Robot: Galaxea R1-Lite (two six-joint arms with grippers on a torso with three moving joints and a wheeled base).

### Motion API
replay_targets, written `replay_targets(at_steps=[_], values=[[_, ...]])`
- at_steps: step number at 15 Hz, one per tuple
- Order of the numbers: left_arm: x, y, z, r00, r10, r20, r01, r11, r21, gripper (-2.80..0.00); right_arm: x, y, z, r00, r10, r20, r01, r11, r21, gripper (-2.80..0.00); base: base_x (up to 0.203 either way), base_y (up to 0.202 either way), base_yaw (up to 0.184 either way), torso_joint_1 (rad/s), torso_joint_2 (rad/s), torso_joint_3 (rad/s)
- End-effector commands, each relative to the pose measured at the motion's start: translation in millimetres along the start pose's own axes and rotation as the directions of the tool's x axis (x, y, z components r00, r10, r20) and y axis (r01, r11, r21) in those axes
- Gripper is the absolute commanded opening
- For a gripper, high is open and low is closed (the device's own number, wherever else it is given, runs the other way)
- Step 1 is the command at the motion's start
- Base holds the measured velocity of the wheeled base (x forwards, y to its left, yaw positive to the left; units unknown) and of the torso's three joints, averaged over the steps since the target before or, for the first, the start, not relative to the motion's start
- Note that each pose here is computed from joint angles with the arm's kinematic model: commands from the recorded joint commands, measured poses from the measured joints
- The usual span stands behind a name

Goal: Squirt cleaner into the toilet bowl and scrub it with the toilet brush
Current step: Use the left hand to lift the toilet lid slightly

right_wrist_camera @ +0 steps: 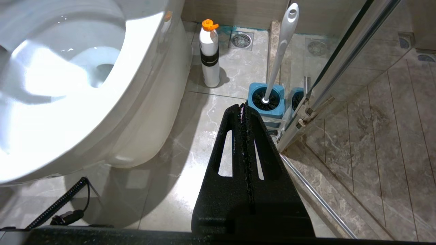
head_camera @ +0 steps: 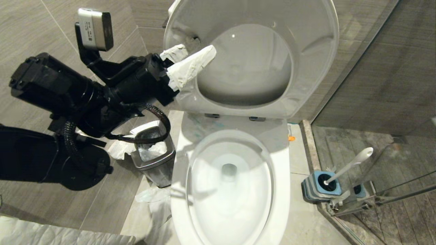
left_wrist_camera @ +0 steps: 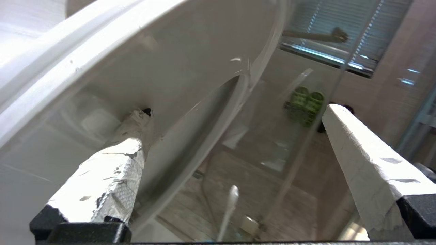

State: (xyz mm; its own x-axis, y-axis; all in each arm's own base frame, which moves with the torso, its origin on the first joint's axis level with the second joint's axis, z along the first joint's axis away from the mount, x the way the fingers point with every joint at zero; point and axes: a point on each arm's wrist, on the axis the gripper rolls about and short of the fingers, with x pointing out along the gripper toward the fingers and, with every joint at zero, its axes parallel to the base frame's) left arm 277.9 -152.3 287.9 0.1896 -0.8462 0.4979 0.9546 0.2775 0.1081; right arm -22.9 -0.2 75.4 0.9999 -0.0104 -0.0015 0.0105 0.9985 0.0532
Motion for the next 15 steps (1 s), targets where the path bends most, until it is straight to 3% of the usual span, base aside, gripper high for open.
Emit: replay_targets(at_steps=[1, 6, 10, 15], values=[[8, 18.4, -17, 0.999, 0.045, 0.015, -0.045, 0.999, -0.005, 0.0, 0, 0, 0, 1.0, 0.0, 0.0, 0.0, 1.0, 0.0, -2.8, 0.0, 0.0, 0.0, 0.0, 0.0, 0.0], [26, 48.7, -37, 0.983, 0.153, 0.1, -0.155, 0.988, 0.017, 0.0, 0, 0, 0, 1.0, 0.0, 0.0, 0.0, 1.0, 0.0, -2.8, 0.0, 0.0, 0.0, 0.0, 0.0, 0.0], [36, 69.0, -47, 0.968, 0.192, 0.164, -0.204, 0.977, 0.056, 0.0, 0, 0, 0, 1.0, 0.0, -0.001, 0.0, 1.0, 0.0, -2.8, 0.0, 0.0, 0.0, 0.0, 0.0, 0.0], [34, 88.5, -70, 0.964, 0.218, 0.155, -0.236, 0.965, 0.11, 0.0, 0, 0, 0, 1.0, 0.0, 0.0, 0.0, 1.0, 0.0, -2.8, 0.0, 0.0, 0.0, 0.0, 0.0, 0.0]])
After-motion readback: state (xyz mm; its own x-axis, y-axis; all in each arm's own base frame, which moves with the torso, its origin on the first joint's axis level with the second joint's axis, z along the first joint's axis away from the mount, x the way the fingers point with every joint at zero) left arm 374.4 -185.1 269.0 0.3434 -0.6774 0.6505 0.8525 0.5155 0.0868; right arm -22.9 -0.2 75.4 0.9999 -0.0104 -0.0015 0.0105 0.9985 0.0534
